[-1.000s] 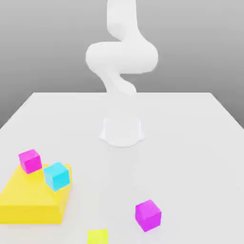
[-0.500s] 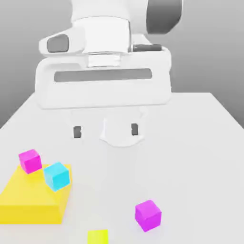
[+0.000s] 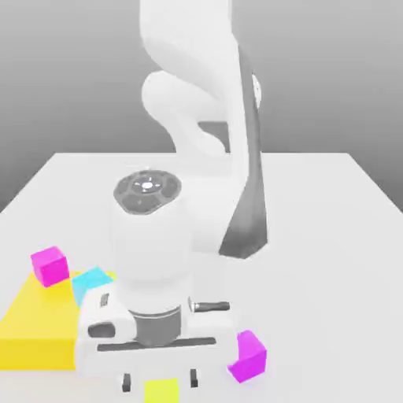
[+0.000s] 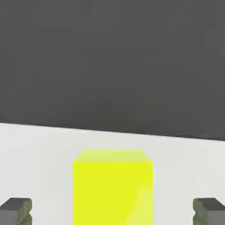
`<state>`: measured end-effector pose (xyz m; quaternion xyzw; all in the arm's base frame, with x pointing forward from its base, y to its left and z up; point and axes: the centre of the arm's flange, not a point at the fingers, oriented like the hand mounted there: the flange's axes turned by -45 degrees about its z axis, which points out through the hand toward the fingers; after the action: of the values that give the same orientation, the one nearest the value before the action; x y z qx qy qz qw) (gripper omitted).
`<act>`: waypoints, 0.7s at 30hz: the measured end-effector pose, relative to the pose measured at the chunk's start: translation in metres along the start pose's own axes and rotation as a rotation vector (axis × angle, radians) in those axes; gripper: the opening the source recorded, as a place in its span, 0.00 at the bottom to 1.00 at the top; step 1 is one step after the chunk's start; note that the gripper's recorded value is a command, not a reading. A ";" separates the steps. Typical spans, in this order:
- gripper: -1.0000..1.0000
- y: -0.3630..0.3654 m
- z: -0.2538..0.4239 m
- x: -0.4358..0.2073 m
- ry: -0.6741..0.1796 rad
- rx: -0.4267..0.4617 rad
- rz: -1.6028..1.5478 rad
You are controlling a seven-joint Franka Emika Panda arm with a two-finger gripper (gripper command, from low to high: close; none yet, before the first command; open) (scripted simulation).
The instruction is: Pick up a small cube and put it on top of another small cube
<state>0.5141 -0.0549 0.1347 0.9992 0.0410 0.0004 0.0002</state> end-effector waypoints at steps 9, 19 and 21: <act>0.00 0.000 -0.018 0.000 -0.001 0.000 0.000; 0.00 0.117 -0.123 -0.083 -0.001 -0.025 0.395; 0.00 0.151 -0.138 -0.119 -0.001 -0.025 0.531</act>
<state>0.4080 -0.2156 0.2727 0.9749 -0.2225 0.0002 0.0125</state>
